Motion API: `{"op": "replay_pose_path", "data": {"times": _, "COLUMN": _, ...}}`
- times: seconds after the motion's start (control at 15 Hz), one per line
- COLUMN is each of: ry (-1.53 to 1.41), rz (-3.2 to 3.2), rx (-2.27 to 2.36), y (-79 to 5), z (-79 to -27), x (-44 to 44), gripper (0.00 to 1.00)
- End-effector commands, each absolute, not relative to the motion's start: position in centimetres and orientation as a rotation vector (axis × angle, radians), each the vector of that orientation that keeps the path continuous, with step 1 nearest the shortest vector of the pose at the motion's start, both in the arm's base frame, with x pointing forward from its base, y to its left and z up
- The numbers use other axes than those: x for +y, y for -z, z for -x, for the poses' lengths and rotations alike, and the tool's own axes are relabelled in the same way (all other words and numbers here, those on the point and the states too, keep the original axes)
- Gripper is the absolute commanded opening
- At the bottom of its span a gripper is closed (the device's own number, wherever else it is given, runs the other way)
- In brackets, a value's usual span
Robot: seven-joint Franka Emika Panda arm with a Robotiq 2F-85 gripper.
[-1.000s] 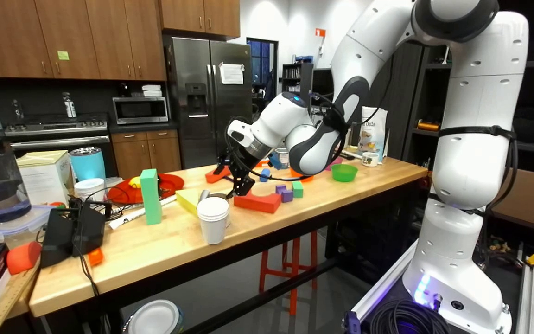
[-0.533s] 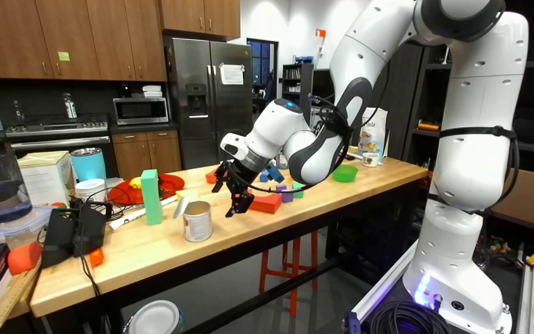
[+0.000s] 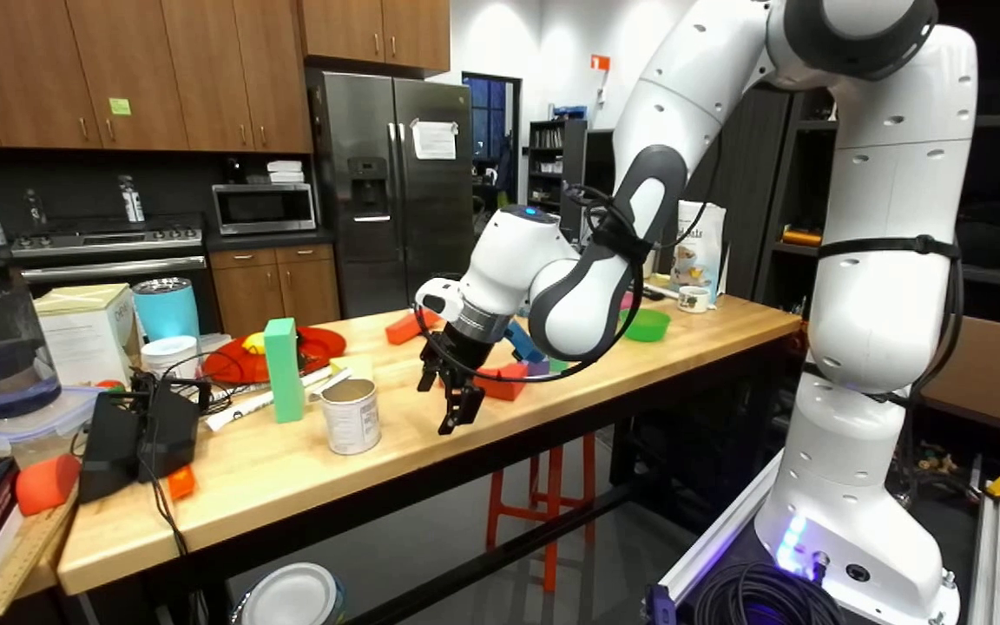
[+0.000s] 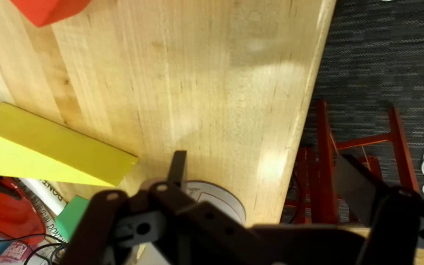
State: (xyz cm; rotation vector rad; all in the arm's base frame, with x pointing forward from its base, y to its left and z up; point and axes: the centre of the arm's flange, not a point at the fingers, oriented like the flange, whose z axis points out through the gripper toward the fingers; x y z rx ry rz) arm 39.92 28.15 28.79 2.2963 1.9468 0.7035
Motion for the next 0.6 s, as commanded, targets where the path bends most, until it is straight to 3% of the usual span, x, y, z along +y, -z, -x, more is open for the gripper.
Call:
{"op": "replay_pose_path", "data": {"times": 0.0, "ry": -0.652, "rz": -2.318, "rx": 1.939, "y": -32.4, "z": -40.9, "x": 26.1, "gripper": 1.00}}
{"op": "replay_pose_path", "data": {"times": 0.53, "ry": -0.519, "rz": -2.282, "rx": 1.756, "y": -37.6, "z": -38.3, "x": 26.7, "gripper": 1.00}}
